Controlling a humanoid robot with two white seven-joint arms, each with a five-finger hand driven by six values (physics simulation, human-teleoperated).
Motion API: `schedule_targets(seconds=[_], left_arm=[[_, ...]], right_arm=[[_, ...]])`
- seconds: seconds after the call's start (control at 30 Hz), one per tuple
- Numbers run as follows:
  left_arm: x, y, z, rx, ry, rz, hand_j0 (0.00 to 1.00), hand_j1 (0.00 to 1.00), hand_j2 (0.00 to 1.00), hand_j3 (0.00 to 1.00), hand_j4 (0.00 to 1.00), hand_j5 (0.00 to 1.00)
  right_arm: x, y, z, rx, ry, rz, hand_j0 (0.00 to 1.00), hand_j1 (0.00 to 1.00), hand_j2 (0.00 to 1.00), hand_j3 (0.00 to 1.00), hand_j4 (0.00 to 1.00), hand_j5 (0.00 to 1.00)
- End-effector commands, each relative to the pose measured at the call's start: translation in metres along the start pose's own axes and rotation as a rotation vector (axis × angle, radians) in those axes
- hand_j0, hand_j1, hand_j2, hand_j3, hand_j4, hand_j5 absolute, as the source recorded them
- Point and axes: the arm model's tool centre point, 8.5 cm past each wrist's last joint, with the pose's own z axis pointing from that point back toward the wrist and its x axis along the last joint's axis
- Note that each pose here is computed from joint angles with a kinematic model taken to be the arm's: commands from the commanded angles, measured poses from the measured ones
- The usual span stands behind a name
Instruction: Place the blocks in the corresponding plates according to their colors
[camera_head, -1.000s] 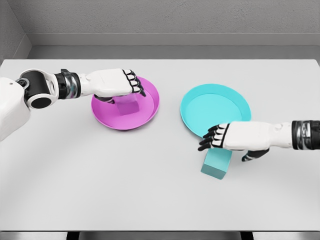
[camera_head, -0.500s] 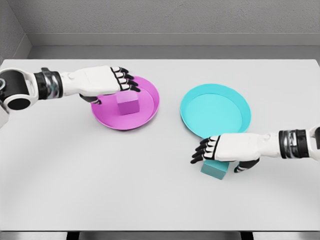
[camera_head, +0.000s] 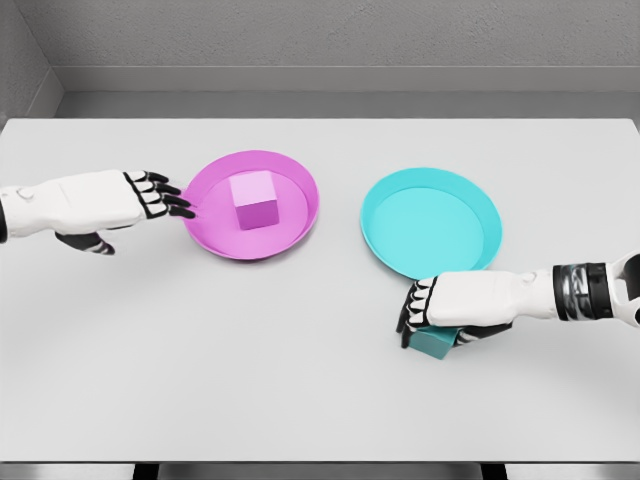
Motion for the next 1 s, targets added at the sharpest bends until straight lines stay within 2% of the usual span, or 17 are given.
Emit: schedule_targets(seconds=[0.0,0.1,0.2,0.4,0.63,0.87,0.93,0.97], left_arm=[[-0.008,0.014,0.018,0.025,0.038,-0.013,1.0,1.0,1.0,1.0,1.0,1.0],[-0.011,0.014,0.024,0.018,0.054,-0.016,1.0,1.0,1.0,1.0,1.0,1.0],[-0.009,0.004,0.024,0.006,0.052,0.001,1.0,1.0,1.0,1.0,1.0,1.0],[-0.003,0.006,0.022,0.013,0.036,-0.005,1.0,1.0,1.0,1.0,1.0,1.0],[-0.003,0.006,0.022,0.012,0.038,-0.007,1.0,1.0,1.0,1.0,1.0,1.0],[-0.003,0.005,0.022,0.009,0.039,-0.009,1.0,1.0,1.0,1.0,1.0,1.0],[-0.003,0.004,0.022,0.007,0.039,-0.007,1.0,1.0,1.0,1.0,1.0,1.0],[-0.003,0.005,0.022,0.009,0.04,-0.007,1.0,1.0,1.0,1.0,1.0,1.0]], right_arm=[[0.0,0.002,-0.001,0.013,0.001,0.01,0.52,0.52,0.52,0.52,0.52,0.52],[0.0,-0.003,0.001,0.005,0.004,0.02,0.52,0.52,0.52,0.52,0.52,0.52],[-0.001,-0.008,0.003,-0.002,0.009,0.033,0.52,0.52,0.52,0.52,0.52,0.52],[-0.005,-0.023,0.012,-0.036,0.033,0.057,0.52,0.52,0.52,0.52,0.52,0.52],[-0.009,-0.05,0.023,-0.074,0.061,0.111,0.51,0.51,0.51,0.51,0.51,0.51],[-0.013,-0.063,0.029,-0.089,0.079,0.136,0.51,0.51,0.51,0.51,0.51,0.51],[-0.025,-0.064,0.036,-0.095,0.115,0.118,0.51,0.51,0.51,0.51,0.51,0.51],[-0.028,-0.07,0.033,-0.111,0.114,0.12,0.51,0.51,0.51,0.51,0.51,0.51]])
